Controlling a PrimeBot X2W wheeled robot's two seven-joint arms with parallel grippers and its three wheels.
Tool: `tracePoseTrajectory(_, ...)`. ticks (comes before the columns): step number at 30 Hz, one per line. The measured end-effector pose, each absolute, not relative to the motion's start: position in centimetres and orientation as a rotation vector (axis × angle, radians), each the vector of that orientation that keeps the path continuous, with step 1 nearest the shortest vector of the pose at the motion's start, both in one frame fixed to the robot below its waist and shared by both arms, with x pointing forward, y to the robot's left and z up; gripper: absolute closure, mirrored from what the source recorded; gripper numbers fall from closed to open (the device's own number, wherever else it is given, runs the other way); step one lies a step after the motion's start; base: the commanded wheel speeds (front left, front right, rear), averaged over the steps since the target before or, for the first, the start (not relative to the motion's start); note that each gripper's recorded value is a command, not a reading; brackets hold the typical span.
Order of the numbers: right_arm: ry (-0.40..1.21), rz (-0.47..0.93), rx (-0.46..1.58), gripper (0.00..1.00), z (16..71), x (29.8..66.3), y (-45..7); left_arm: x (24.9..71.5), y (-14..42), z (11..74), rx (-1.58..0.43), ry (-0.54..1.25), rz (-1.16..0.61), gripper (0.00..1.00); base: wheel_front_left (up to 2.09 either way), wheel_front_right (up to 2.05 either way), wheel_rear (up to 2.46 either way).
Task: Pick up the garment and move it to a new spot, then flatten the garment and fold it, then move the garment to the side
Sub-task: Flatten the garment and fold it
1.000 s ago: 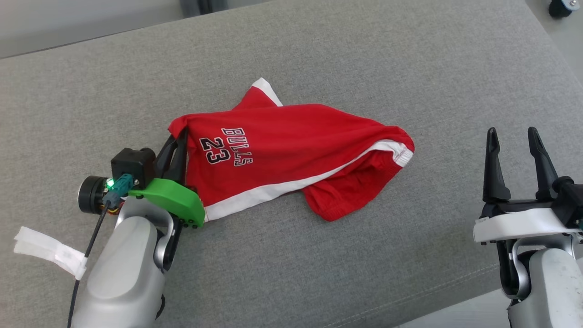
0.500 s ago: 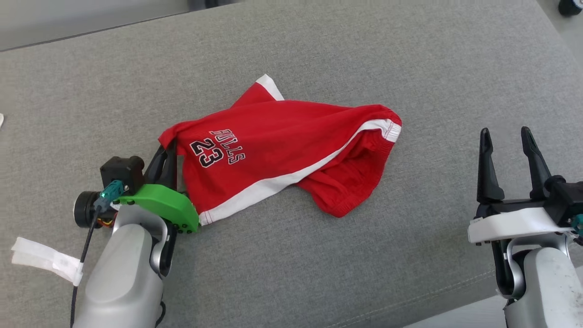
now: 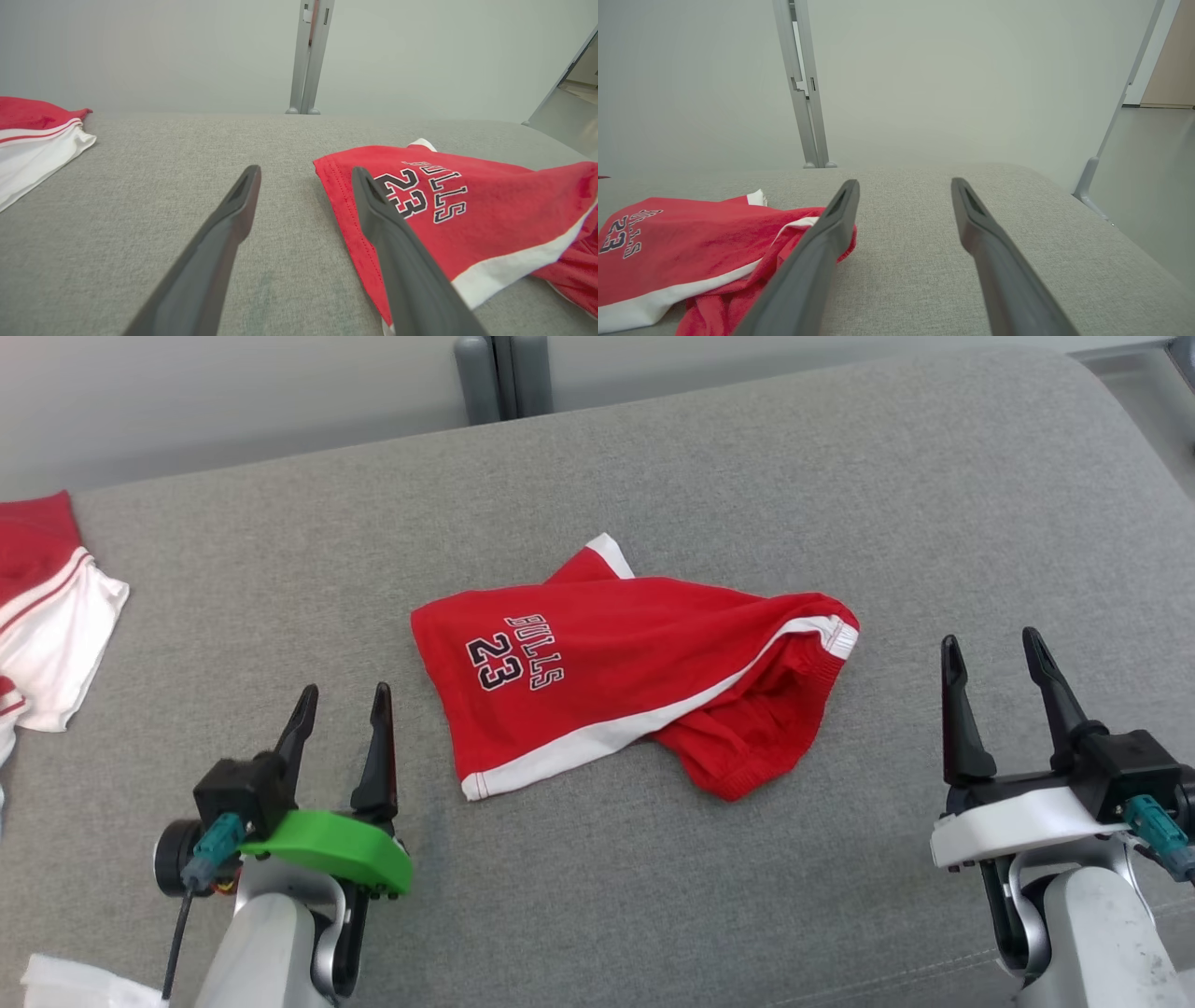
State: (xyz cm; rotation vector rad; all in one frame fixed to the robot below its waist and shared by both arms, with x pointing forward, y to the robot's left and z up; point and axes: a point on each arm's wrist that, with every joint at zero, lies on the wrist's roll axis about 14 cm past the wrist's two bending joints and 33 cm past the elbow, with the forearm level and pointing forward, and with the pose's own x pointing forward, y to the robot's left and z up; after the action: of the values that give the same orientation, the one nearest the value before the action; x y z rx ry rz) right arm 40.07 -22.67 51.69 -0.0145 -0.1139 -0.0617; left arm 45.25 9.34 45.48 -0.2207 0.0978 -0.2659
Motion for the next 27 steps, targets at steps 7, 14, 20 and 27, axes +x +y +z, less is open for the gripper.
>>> tracePoseTrajectory(7, -0.142, 0.011, -0.008, 0.00, 52.7, 39.7, -20.1, 40.7, 12.0, 46.0, -0.245, 0.078, -0.185, 0.00, 0.00, 0.00, 0.00)
tracePoseTrajectory(14, -0.155, 0.084, 0.010, 0.00, 53.2, 39.3, -17.5, 37.6, 13.8, 46.9, -0.253, 0.046, -0.119, 0.00, 0.00, 0.00, 0.00)
tracePoseTrajectory(20, -0.157, 0.149, 0.028, 0.00, 53.3, 39.2, -15.3, 36.4, 14.7, 47.9, -0.266, 0.014, -0.077, 0.00, 0.00, 0.00, 0.00)
tracePoseTrajectory(27, -0.132, 0.183, 0.054, 0.00, 52.6, 39.1, -14.0, 36.0, 14.9, 48.3, -0.272, 0.003, -0.062, 0.00, 0.00, 0.00, 0.00)
